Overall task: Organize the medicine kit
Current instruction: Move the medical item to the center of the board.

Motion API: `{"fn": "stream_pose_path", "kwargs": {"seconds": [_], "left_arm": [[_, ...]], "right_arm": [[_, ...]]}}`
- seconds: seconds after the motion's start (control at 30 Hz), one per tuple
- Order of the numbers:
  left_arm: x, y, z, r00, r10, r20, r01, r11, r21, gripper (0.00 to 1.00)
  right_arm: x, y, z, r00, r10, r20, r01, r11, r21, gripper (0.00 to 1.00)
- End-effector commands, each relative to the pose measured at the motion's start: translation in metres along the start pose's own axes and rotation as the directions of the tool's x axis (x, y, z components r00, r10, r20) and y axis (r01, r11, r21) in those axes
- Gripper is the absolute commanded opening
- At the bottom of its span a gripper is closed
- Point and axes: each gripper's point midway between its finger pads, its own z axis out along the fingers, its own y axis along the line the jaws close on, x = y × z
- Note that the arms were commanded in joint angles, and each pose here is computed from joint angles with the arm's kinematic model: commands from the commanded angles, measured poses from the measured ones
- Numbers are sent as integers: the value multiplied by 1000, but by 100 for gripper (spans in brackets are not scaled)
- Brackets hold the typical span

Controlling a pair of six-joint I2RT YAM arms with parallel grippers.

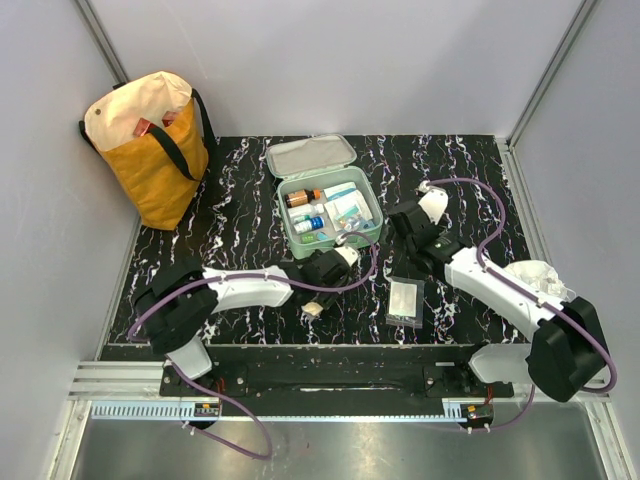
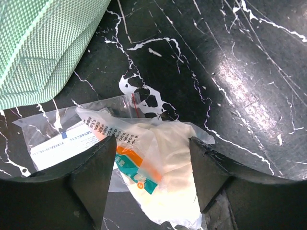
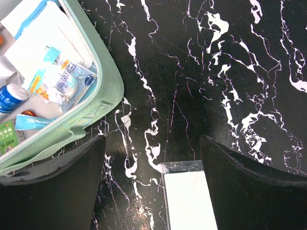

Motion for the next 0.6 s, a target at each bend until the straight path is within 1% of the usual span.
{"fn": "stream_pose_path", "kwargs": {"seconds": [0.0, 0.1, 0.2, 0.3, 0.37, 0.57], "left_arm": [[34, 6, 4, 992, -97, -77, 94, 995, -31, 68], [46, 14, 4, 982, -161, -96, 154, 985, -76, 69], [48, 22, 4, 968, -228, -104, 216, 969, -115, 70], [53, 34, 7, 928, -356, -114, 342, 932, -122, 70], [57, 42, 7, 901, -422, -101, 409, 904, -127, 71], [67, 59, 1, 835, -545, -74, 531, 835, -145, 72]], "right_arm": [[-11, 12, 0, 1000, 24, 18, -24, 999, -30, 85], [-9, 15, 2, 1000, 8, 6, -8, 999, -35, 86], [-5, 26, 5, 999, -13, -30, 11, 998, -69, 86], [-2, 43, 7, 997, -29, -78, 20, 993, -116, 86], [-1, 52, 11, 995, -24, -97, 11, 991, -130, 86], [-8, 65, 30, 992, -8, -124, -8, 992, -129, 87]]}}
